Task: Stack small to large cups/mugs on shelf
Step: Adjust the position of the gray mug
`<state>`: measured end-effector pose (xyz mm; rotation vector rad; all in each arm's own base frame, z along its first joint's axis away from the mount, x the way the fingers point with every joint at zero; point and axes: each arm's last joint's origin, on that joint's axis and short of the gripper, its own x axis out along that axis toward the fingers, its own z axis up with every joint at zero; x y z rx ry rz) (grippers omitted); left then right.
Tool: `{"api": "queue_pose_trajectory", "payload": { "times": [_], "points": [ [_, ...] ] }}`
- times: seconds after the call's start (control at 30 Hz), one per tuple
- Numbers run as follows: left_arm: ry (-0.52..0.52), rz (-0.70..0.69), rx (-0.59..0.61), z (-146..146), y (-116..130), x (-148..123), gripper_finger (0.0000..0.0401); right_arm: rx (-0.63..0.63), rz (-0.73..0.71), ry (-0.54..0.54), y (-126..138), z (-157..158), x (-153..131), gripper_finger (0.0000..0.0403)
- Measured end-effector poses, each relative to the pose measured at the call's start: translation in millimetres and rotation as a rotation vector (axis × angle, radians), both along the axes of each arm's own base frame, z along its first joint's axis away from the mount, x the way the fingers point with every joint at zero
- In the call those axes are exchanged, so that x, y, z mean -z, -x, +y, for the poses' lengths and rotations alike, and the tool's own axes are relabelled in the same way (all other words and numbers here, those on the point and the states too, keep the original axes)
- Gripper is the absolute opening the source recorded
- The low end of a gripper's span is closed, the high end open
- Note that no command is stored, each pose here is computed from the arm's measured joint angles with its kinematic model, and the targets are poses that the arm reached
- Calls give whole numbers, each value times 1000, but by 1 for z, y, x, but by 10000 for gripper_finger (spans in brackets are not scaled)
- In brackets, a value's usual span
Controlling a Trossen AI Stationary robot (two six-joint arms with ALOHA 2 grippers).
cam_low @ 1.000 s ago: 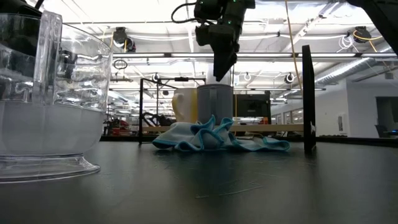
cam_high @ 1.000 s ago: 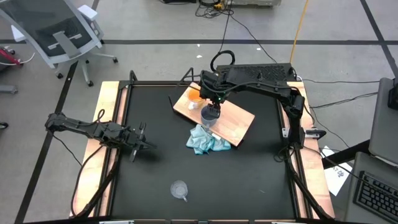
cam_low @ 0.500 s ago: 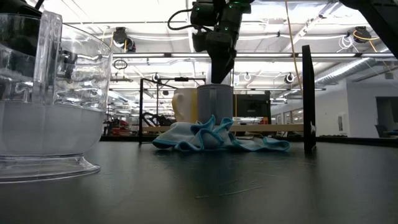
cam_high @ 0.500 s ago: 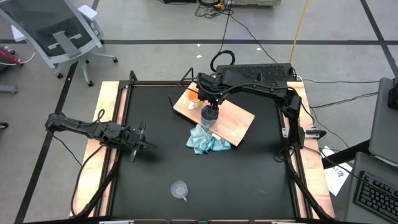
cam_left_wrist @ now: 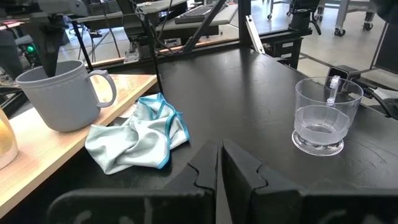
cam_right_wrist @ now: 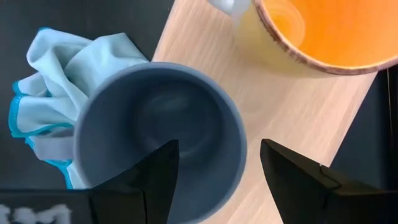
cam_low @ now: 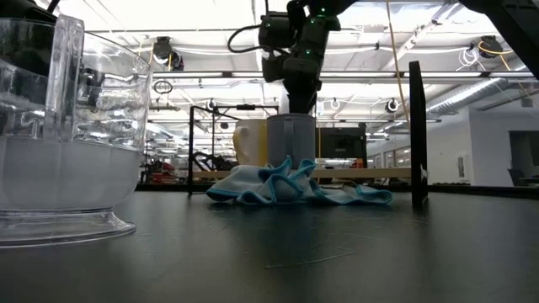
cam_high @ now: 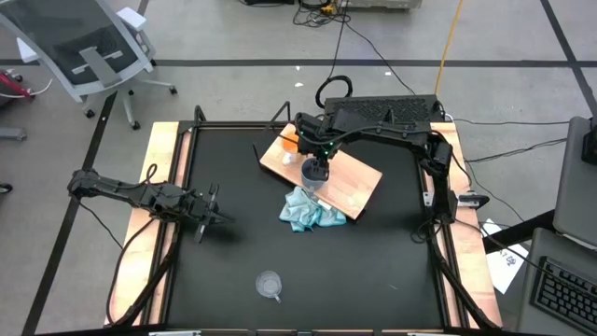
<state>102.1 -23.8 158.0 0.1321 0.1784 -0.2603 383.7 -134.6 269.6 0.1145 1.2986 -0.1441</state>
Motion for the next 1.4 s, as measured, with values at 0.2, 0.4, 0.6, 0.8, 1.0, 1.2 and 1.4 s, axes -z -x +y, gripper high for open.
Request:
{"api": "queue_pose_trajectory", "payload": {
  "times": [0.2,0.4,0.6,0.8,1.0,1.2,1.4],
  "points": [
    [-4,-1,3,0,0,0,24,0,2,-2,0,0,1,217],
    [-4,0,4,0,0,0,24,10,2,-8,0,0,1,201],
    [-4,-1,3,0,0,0,24,11,-1,-8,0,0,1,169],
    [-4,0,3,0,0,0,24,10,-13,-4,-1,0,3,146],
    [-4,-1,3,0,0,0,24,11,15,-13,2,-1,13,130],
    [-5,-1,3,0,0,0,24,12,36,-19,4,-2,19,115],
    [-15,-4,5,0,0,0,24,15,24,-15,4,-5,19,96]
  ]
}}
